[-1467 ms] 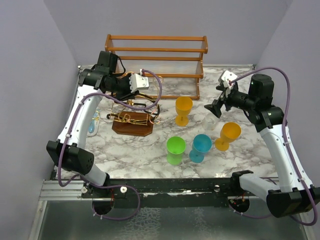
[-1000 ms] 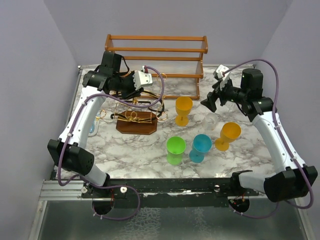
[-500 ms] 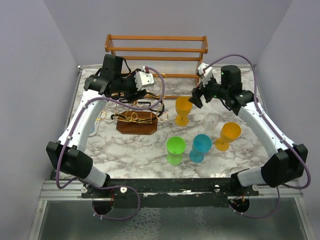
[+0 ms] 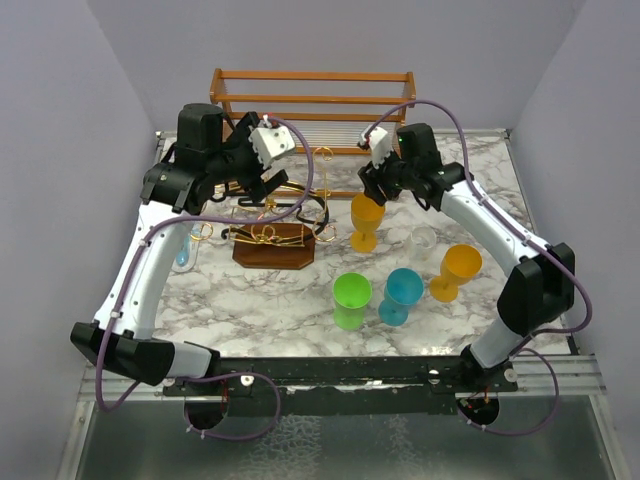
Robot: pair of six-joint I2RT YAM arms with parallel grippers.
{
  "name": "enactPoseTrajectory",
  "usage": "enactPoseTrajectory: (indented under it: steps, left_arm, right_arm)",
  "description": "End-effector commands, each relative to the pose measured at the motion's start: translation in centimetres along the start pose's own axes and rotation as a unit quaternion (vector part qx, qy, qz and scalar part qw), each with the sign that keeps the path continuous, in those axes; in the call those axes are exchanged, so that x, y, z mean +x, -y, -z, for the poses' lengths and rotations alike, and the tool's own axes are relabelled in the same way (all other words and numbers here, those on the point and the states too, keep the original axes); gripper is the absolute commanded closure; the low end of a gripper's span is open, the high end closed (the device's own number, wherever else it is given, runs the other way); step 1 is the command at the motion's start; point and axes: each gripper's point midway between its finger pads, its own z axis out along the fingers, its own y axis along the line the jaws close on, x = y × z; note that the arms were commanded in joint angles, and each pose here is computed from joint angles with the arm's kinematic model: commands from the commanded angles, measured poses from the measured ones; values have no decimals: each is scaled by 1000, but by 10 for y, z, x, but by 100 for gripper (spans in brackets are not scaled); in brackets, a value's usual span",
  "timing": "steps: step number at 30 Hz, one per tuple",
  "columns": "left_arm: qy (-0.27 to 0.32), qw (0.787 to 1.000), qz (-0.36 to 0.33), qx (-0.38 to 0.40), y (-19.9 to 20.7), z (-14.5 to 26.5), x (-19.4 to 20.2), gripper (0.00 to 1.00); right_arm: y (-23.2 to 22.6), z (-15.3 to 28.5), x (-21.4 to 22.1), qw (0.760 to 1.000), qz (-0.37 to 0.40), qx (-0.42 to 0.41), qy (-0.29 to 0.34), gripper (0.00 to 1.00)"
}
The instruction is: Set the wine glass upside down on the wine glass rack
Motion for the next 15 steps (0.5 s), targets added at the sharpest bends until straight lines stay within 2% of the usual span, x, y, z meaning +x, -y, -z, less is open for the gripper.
enactPoseTrajectory:
  steps: [1,12,15]
  left_arm:
    - [7,997,48,-67,-18,14,-12,11]
    - [-23,989,74,-126,-30,27,0,4]
    - [-25,986,80,-142,-35,30,1,4]
  right_arm:
    - [2,-7,11,999,-5,18,-49,48]
    - [-7,-19,42,994,-12,-6,-112,72]
    - [-8,-22,42,993,-10,-12,-116,83]
